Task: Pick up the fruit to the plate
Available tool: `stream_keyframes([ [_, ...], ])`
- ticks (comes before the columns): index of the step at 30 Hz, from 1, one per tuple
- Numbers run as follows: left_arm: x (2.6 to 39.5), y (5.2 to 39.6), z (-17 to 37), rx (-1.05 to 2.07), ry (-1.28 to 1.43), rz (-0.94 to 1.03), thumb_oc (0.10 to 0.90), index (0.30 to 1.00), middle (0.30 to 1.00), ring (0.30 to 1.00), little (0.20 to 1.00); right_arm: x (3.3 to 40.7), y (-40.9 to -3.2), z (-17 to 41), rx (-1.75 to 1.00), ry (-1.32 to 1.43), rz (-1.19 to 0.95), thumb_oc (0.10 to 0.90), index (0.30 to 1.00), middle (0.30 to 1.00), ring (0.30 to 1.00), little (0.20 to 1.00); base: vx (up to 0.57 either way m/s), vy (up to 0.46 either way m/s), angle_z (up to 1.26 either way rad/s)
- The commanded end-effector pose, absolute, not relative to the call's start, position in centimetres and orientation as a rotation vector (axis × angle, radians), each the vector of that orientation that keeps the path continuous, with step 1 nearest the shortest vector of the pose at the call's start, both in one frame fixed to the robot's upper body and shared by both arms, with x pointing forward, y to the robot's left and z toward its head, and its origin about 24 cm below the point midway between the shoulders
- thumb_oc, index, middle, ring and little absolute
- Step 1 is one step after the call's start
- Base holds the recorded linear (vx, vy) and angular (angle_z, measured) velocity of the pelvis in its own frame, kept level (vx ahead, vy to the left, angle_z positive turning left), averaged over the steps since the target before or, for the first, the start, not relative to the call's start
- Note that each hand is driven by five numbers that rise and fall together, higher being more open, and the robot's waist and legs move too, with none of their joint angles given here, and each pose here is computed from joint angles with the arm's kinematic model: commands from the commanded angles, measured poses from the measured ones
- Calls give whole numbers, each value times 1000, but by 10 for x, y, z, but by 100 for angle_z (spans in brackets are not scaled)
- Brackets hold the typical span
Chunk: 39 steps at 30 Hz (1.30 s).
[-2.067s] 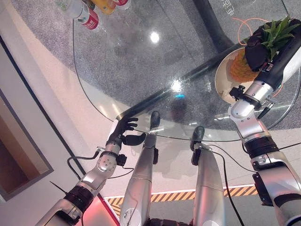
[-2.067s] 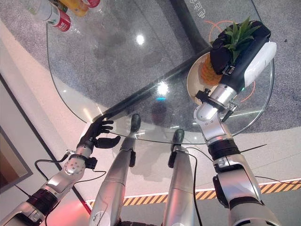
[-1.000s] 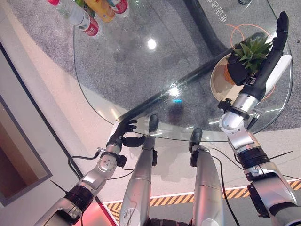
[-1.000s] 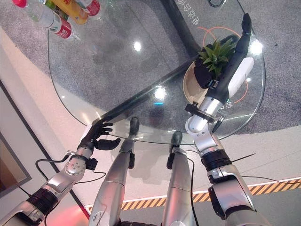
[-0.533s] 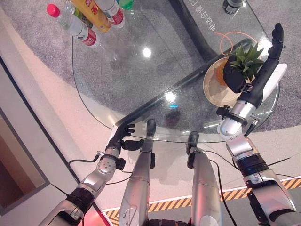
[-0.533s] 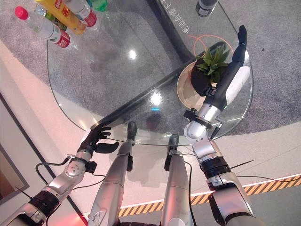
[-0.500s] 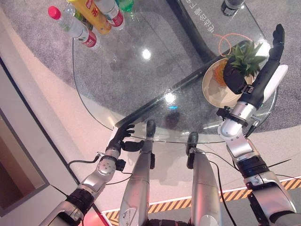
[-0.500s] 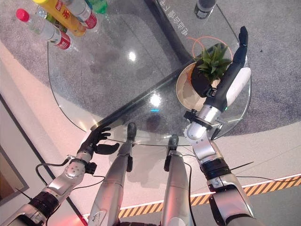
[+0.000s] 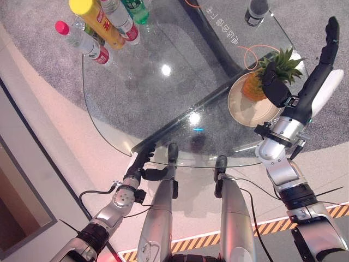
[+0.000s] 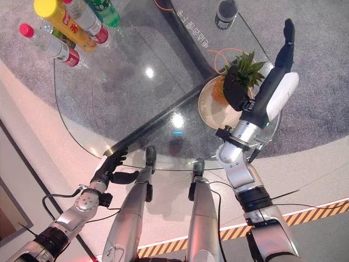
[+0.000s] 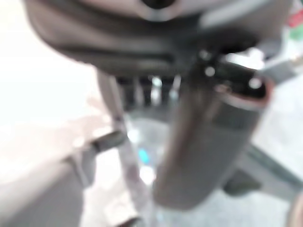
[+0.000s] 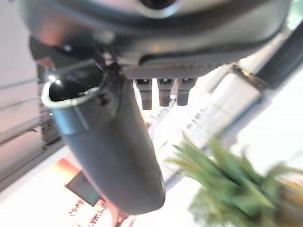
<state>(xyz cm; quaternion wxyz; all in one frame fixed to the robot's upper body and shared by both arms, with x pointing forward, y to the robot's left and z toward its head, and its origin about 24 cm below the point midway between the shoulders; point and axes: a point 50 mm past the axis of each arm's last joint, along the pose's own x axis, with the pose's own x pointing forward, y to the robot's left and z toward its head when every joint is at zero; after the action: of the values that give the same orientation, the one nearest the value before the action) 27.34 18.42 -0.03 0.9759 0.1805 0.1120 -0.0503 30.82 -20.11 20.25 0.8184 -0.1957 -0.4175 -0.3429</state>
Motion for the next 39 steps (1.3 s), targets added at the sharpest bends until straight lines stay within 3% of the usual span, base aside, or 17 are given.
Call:
stream_keyframes([
  [1, 265, 186, 5, 329, 153, -98, 800, 900, 900, 900, 900, 286, -200, 250, -433, -1179, -693, 800, 900, 900, 900, 900, 0, 0, 0],
  [7, 263, 189, 3, 325, 159, -88, 800, 900, 900, 900, 900, 281, -190, 244, -430, -1169, -590, 800, 900, 900, 900, 900, 0, 0, 0],
  [18, 239, 197, -36, 296, 316, -64, 800, 900, 900, 900, 900, 266, -156, 178, -328, -856, -87, 800, 900, 900, 900, 900, 21, -5, 0],
  [27, 185, 209, -95, 225, 591, 22, 800, 900, 900, 900, 900, 246, -146, 83, -280, -411, 184, 800, 900, 900, 900, 900, 61, -22, -3],
  [32, 168, 214, -111, 196, 707, 50, 800, 900, 900, 900, 900, 240, -153, 40, -295, -176, 229, 800, 900, 900, 900, 900, 42, -26, -7],
  [39, 143, 224, -133, 194, 877, 126, 800, 900, 900, 900, 900, 203, -177, -62, -232, 427, 195, 800, 900, 900, 900, 900, 31, -35, -2],
])
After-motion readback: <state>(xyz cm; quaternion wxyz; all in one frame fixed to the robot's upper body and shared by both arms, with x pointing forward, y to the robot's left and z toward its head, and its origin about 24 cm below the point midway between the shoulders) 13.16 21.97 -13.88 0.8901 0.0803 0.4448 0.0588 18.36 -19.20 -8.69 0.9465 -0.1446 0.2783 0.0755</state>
